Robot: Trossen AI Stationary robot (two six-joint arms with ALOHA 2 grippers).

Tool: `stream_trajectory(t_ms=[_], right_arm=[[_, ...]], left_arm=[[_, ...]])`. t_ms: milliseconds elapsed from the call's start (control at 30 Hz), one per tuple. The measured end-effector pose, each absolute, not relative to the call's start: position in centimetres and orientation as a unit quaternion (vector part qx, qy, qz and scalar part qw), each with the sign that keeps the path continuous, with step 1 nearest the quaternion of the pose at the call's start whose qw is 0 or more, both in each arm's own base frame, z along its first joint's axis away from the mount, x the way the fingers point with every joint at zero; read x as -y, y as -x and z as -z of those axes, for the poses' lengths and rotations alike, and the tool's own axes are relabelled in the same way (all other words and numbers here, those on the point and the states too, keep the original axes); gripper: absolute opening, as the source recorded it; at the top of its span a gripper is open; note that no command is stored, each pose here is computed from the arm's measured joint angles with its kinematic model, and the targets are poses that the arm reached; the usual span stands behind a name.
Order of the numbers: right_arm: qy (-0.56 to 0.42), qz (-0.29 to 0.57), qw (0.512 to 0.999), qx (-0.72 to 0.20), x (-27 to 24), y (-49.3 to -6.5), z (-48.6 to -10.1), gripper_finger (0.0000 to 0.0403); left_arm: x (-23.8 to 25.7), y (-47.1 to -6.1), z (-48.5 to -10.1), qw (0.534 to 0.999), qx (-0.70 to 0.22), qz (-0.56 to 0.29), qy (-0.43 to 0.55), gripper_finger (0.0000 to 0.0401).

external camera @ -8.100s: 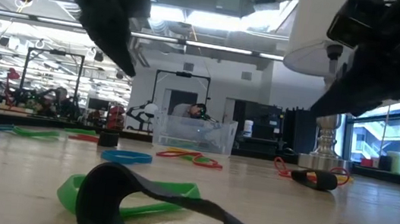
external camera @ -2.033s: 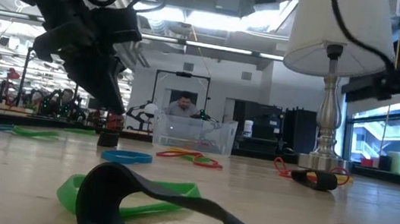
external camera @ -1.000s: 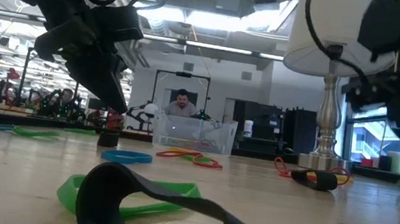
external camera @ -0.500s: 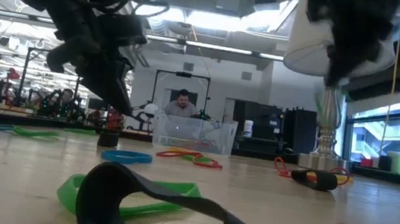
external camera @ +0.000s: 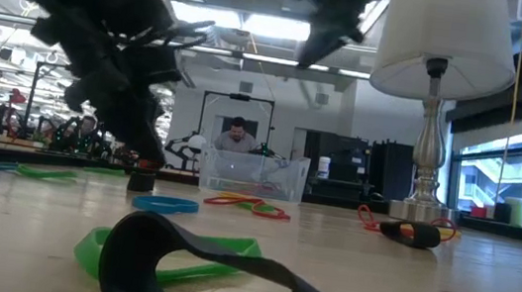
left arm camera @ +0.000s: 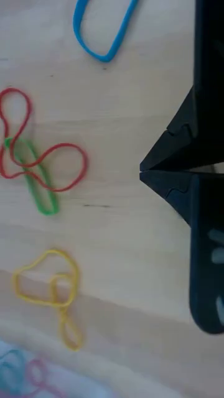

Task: Pick and place rubber bands into bin
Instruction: Put the green rubber band into the transparent bin, then put the black rubber band into the transparent bin

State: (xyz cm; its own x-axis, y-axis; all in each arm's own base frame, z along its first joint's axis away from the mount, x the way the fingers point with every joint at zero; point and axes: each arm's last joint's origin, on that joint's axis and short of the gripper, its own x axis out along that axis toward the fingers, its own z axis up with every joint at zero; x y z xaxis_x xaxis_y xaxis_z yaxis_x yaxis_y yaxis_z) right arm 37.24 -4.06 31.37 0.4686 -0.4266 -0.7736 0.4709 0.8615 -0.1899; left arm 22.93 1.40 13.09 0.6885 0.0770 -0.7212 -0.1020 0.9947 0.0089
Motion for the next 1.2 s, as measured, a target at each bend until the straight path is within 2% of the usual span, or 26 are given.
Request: stream_trajectory(t_ms=[233, 467, 633, 767, 1033, 1200], right_arm=[[-0.015, 0.299, 0.860, -0.413, 12.0, -41.4, -30.2, 0.0000], [-0.043, 0.314, 0.843, -0.436, 17.3, -42.9, -25.4, 0.0011], [-0.070, 0.305, 0.831, -0.460, 18.5, -43.4, -22.4, 0.0034], [-0.087, 0.300, 0.828, -0.466, 18.7, -43.6, -21.5, 0.0060], [-0.091, 0.296, 0.822, -0.478, 18.4, -43.0, -22.2, 0.0104], [-0.091, 0.286, 0.798, -0.523, 17.2, -41.6, -23.4, 0.0111]], left_arm=[[-0.8, -22.0, -12.0, 0.919, -0.389, -0.048, 0.042, 0.0002], [-0.3, -22.0, -12.0, 0.920, -0.388, -0.039, 0.039, 0.0003], [-0.1, -22.1, -12.1, 0.921, -0.385, -0.034, 0.037, 0.0001], [-0.1, -22.1, -12.1, 0.923, -0.381, -0.033, 0.037, 0.0003], [0.0, -22.2, -12.2, 0.924, -0.380, -0.033, 0.036, 0.0002], [0.0, -22.2, -12.2, 0.924, -0.380, -0.034, 0.035, 0.0001]])
